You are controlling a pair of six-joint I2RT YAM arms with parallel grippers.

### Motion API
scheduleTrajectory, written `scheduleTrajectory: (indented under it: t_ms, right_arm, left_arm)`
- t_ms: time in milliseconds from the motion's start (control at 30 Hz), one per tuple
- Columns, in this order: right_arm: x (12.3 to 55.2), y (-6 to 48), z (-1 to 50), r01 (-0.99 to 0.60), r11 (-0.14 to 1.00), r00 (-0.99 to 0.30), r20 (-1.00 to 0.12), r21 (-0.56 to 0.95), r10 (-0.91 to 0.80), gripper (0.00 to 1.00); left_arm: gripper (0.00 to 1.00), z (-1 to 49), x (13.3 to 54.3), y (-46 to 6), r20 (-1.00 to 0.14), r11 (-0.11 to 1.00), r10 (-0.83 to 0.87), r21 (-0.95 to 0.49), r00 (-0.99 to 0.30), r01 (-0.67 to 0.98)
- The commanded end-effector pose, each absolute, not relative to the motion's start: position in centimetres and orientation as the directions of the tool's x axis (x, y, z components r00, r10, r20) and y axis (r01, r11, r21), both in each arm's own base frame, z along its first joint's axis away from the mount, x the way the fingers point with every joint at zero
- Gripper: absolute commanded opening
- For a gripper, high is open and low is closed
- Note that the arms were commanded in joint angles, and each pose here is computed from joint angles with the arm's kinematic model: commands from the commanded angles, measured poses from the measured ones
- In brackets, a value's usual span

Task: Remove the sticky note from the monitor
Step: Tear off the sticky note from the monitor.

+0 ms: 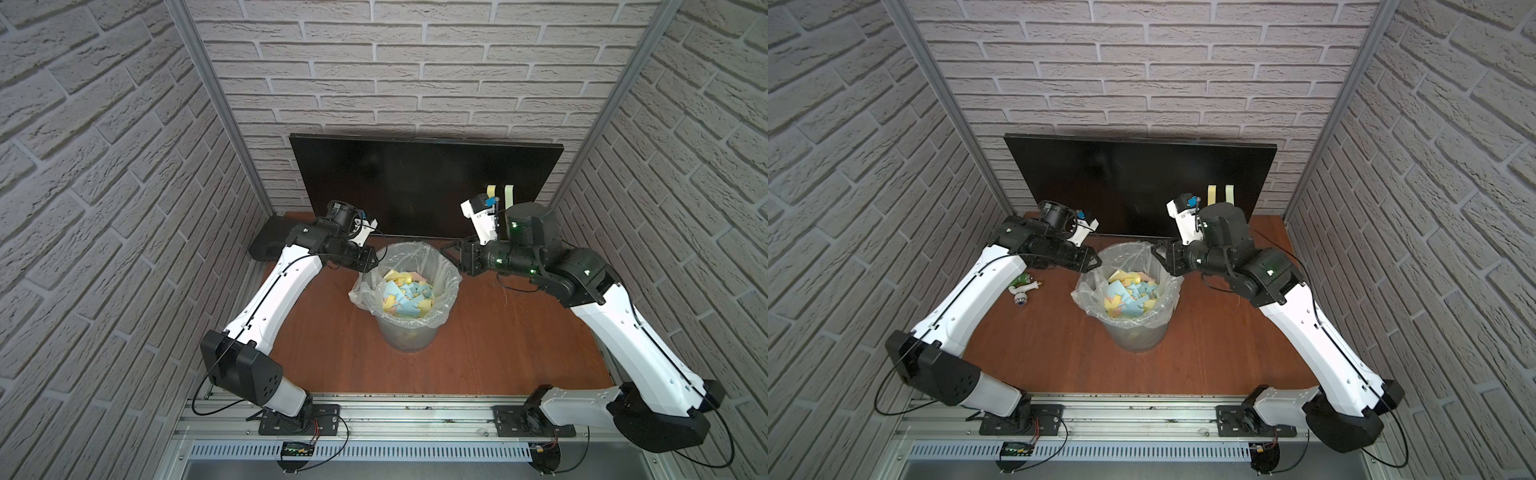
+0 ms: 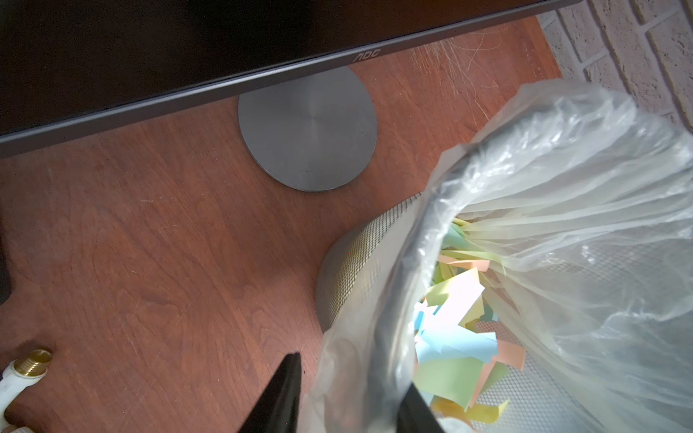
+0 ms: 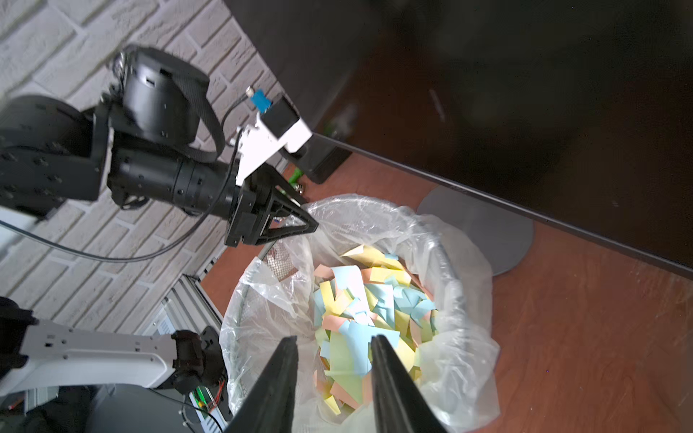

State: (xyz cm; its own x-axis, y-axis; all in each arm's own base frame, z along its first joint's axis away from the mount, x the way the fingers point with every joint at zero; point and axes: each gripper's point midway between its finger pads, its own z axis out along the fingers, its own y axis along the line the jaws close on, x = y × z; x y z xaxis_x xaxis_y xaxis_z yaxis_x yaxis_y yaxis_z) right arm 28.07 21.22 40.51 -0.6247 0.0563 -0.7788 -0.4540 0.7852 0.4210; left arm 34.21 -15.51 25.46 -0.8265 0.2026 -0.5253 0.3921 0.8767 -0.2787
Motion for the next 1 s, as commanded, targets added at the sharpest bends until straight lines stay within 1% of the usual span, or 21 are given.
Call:
scheduleTrajectory:
  t_ms: [0,167,333,600,700,867,967]
  right_arm:
    - [27.9,19.4,42.4,-0.428,0.75,-0.61,-0.773,0.504,0.171,0.36]
    - [29.2,15.2,41.7,-0.29,0.763,-0.604,-0.729,0.577,0.322,0.36]
    - [30.6,11.0,40.0,-0.138,0.739,-0.58,-0.659,0.659,0.479,0.36]
    - [33.0,6.3,38.9,-0.015,0.651,-0.452,-0.585,0.759,0.673,0.36]
    - [34.3,4.9,39.8,-0.026,0.611,-0.394,-0.57,0.791,0.721,0.36]
    - [36.4,3.7,41.2,-0.058,0.582,-0.353,-0.562,0.811,0.748,0.37]
    - [37.6,3.5,41.7,-0.071,0.575,-0.345,-0.56,0.815,0.753,0.42]
  left_arm:
    - [0.38,26.5,34.5,-15.0,-0.551,0.883,0.192,-0.264,-0.812,0.388]
    - [0.38,26.4,34.6,-14.9,-0.55,0.884,0.191,-0.264,-0.813,0.387]
    - [0.38,26.4,34.6,-14.9,-0.55,0.884,0.191,-0.263,-0.813,0.386]
    - [0.38,26.4,34.6,-15.0,-0.55,0.883,0.192,-0.265,-0.813,0.388]
    - [0.38,26.4,34.7,-15.0,-0.549,0.883,0.192,-0.265,-0.813,0.387]
    - [0.38,26.3,34.7,-15.0,-0.546,0.884,0.191,-0.266,-0.816,0.385]
    - [0.38,26.3,34.7,-15.0,-0.548,0.883,0.191,-0.266,-0.814,0.386]
